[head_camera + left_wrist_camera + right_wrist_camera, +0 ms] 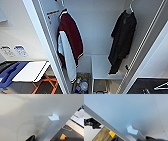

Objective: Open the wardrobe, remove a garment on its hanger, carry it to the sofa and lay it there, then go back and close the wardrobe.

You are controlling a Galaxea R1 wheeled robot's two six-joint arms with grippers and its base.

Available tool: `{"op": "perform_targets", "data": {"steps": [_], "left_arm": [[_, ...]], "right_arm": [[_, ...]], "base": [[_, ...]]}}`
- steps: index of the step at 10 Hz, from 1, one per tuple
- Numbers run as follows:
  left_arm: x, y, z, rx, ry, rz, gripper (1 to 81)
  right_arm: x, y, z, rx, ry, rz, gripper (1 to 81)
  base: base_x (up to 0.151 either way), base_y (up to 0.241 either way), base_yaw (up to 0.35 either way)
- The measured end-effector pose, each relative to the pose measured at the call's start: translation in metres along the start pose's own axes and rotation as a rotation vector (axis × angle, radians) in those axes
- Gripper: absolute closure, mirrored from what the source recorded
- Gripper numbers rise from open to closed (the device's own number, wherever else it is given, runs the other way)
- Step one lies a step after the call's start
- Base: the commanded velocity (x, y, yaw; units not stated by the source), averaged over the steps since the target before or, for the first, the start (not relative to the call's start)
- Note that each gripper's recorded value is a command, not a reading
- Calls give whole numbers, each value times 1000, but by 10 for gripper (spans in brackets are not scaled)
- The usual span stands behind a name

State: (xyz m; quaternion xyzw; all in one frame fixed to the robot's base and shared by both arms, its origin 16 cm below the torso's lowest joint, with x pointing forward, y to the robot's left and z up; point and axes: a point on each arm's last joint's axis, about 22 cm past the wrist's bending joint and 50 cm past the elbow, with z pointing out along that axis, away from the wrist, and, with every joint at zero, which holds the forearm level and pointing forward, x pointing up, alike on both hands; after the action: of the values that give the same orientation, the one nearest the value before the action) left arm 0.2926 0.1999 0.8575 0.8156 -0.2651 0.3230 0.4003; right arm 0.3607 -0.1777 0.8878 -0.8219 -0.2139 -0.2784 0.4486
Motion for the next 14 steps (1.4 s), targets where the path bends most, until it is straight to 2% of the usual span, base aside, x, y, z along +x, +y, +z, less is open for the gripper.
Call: {"op": "perform_targets", "data": {"steps": [3,5,7,11,12,13,14], "left_arm": [[9,-7,-5,14,17,14,10],[10,-7,-4,12,20,18,10],[12,-4,0,2,26,16,10],[8,-6,-9,16,23,10,10],[-6,19,-15,-16,-16,-51,10],[-20,129,1,-232,-36,-155,10],[0,151,-1,-278,16,-144,10]], "right_arm": [[9,10,-4,-21,27,-12,10],[8,13,-7,-30,23,-12,10],[10,8,-1,-13,31,-12,10],[4,13,-11,-33,33,0,10],[2,14,-15,-42,38,6,10],[-1,17,-22,-57,42,6,10],[-4,19,-30,-74,55,4,10]], "base": [[-44,0,0],[0,0,0],[0,0,0],[0,0,0],[0,0,0],[0,0,0],[0,0,0]]}}
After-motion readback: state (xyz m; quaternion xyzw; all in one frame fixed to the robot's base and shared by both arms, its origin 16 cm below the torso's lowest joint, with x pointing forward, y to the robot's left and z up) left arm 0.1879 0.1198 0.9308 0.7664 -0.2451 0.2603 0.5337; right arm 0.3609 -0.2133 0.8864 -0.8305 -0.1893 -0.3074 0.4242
